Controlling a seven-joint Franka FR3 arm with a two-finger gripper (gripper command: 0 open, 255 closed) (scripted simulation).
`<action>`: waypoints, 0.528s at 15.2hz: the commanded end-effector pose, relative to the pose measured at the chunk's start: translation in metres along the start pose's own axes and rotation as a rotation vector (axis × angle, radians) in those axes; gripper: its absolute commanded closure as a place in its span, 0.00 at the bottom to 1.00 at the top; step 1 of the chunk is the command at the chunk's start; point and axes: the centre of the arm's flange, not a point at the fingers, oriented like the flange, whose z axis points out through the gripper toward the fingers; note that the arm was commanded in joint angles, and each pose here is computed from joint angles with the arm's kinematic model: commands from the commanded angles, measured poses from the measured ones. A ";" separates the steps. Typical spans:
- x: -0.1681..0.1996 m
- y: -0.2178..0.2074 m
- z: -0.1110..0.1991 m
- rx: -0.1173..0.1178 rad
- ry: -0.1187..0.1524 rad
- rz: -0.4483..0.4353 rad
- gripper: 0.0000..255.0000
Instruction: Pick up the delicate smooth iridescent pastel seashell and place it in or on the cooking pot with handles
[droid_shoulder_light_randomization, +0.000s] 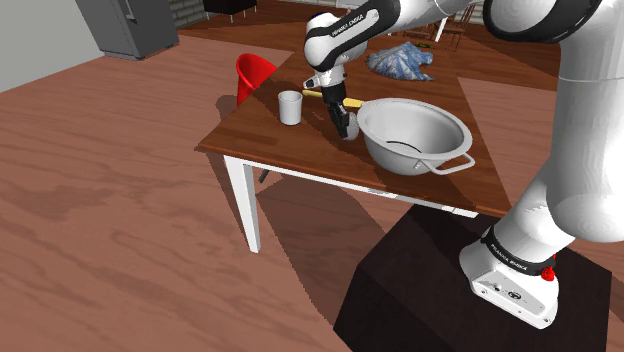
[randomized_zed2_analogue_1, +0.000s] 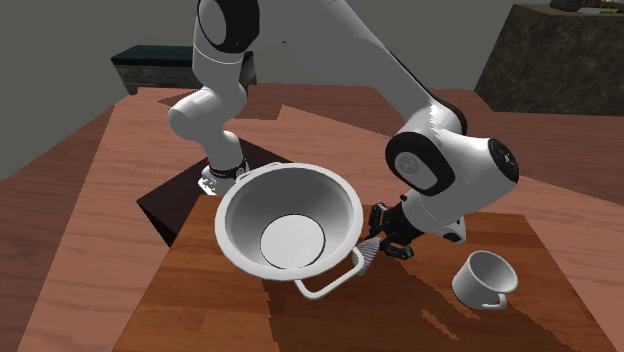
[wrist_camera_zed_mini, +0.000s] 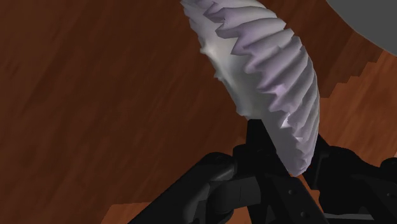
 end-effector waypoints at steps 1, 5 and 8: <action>0.000 0.000 0.000 0.000 0.000 0.000 1.00; -0.003 -0.005 -0.015 0.000 0.000 0.000 1.00; -0.007 -0.011 -0.029 0.000 0.000 0.000 1.00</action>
